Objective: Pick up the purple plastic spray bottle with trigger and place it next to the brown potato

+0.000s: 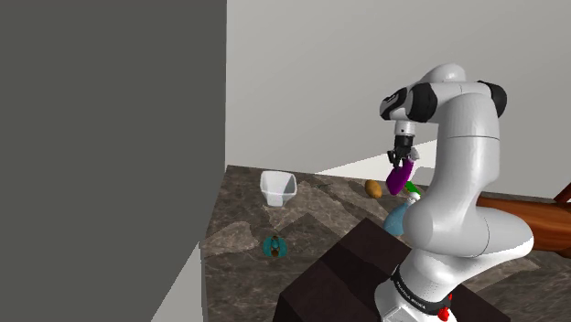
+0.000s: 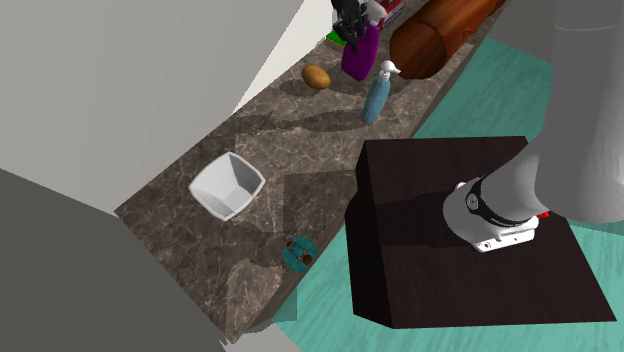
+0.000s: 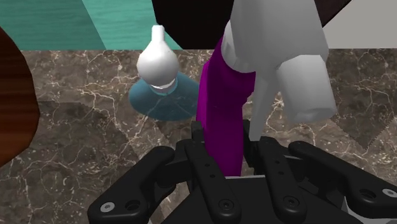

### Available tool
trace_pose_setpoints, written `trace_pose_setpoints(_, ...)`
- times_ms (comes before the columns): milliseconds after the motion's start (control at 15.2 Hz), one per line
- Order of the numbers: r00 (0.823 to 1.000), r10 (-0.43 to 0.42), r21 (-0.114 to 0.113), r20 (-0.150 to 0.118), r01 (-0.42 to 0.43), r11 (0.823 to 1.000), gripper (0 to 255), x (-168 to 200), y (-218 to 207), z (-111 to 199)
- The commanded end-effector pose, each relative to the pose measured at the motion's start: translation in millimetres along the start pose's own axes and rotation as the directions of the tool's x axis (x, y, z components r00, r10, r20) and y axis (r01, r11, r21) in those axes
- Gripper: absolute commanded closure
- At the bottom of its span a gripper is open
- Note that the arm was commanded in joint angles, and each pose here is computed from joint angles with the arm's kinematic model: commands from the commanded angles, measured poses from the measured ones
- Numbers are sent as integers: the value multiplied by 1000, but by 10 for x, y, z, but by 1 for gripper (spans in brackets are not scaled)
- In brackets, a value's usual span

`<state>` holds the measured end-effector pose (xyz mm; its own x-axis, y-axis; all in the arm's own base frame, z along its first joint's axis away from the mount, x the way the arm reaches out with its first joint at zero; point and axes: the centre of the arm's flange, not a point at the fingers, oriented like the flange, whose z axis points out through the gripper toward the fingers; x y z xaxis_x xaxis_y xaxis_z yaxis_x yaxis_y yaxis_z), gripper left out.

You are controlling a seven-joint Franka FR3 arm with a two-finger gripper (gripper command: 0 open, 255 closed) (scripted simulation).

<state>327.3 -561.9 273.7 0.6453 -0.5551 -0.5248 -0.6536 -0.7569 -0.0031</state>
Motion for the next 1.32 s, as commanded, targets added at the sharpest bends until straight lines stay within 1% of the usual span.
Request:
trace_pose_setpoints(0,1000,0,0,0,0,1000,255,53,9,87)
trace_pose_setpoints(1254,1000,0,0,0,0,1000,255,581,12,940)
